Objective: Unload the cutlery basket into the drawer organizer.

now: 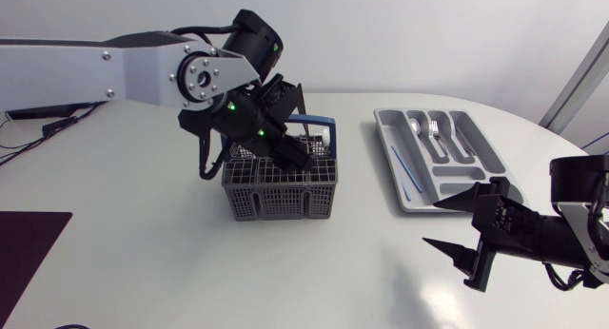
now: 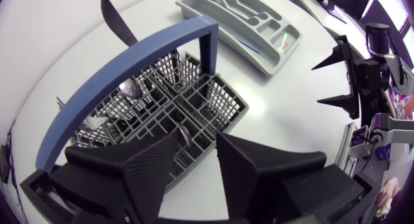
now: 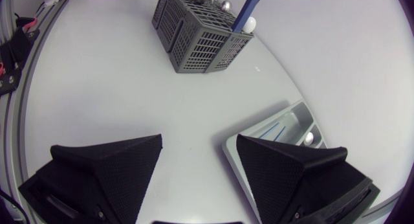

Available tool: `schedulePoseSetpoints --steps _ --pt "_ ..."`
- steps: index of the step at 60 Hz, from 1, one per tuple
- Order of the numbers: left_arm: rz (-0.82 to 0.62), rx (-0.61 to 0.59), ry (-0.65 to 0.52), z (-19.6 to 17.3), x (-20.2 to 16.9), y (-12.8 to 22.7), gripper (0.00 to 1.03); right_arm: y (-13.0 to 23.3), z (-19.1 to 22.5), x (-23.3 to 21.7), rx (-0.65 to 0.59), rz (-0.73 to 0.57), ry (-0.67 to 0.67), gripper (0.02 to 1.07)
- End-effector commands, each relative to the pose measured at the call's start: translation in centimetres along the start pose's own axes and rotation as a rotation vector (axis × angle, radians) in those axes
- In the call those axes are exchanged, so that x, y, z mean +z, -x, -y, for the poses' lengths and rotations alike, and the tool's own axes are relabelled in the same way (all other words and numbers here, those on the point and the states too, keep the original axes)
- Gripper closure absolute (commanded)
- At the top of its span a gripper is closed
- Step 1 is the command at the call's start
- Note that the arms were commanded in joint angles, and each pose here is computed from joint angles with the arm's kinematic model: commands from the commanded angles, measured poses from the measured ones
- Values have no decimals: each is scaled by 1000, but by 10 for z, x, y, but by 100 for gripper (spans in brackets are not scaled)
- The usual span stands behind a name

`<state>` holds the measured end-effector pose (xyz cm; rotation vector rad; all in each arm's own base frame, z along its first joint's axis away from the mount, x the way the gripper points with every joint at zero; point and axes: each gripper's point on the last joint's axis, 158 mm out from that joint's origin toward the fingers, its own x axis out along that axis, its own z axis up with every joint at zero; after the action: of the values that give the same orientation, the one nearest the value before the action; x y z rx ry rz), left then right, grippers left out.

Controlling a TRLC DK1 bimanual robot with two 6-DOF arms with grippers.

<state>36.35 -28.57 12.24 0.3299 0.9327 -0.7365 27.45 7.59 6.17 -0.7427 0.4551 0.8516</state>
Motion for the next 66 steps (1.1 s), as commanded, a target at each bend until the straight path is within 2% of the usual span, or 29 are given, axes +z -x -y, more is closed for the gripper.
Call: schedulePoseSetpoints --steps 1,13,16,20,22,39,51,66 --pt "-16 -9 39 -1 3 -8 50 -3 -12 -5 19 -7 -25 24" --pt "-57 9 72 -11 -5 -26 51 -3 -15 -7 21 -8 -27 24" --pt "-59 17 72 -13 -5 -28 57 -3 -16 -7 24 -9 -26 23" --pt "-60 25 68 -14 -4 -30 73 -3 -17 -8 25 -10 -25 23" --pt "-59 28 67 -15 -3 -30 78 -4 -17 -8 26 -10 -26 23" --pt "-79 27 57 -16 -9 -37 94 -5 -22 -11 33 -13 -25 23" --pt "-76 30 57 -19 -10 -35 95 -5 -23 -12 33 -13 -24 23" --pt "4 32 25 -11 10 -2 96 -5 -23 -8 35 -6 -18 23"
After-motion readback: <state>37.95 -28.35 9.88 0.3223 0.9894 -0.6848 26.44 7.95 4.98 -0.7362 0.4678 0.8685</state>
